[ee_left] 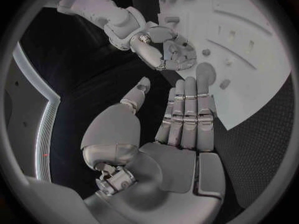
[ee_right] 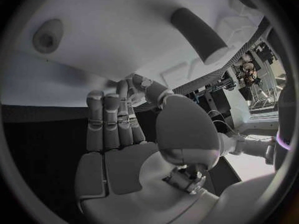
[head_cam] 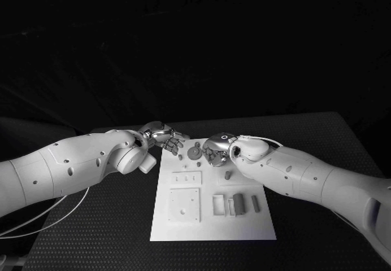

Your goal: Assemble the parts on the task board

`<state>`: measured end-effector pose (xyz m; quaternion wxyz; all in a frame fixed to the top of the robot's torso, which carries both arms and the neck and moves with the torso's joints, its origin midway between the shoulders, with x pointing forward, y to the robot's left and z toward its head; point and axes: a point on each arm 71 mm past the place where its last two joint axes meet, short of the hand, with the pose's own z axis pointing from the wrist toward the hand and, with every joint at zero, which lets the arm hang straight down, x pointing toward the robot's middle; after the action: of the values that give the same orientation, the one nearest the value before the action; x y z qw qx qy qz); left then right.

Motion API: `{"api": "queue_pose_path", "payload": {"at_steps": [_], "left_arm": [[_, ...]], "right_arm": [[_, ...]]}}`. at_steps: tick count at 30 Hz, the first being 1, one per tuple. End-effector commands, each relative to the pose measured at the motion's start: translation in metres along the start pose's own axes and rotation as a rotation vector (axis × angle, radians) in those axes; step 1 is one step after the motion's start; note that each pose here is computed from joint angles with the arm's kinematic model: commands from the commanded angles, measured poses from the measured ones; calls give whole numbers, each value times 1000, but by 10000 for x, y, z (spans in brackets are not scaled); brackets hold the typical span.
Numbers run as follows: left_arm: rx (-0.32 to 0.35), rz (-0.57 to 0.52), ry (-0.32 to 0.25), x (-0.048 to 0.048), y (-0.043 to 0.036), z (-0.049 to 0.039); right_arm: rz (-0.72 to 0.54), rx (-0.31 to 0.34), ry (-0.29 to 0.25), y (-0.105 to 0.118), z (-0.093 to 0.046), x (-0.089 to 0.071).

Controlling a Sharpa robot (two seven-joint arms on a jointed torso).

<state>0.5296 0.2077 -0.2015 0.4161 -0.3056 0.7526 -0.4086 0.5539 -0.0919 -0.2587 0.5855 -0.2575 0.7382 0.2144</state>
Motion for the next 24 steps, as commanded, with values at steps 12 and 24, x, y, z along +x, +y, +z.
{"api": "queue_pose_path", "payload": {"at_steps": [12,24], "left_arm": [[14,-6,5,14,-26,7],[14,-6,3,4,-21,10]], "right_arm": [[-16,9,11,-10,-2,11],[-19,14,2,-32,-12,8]]}}
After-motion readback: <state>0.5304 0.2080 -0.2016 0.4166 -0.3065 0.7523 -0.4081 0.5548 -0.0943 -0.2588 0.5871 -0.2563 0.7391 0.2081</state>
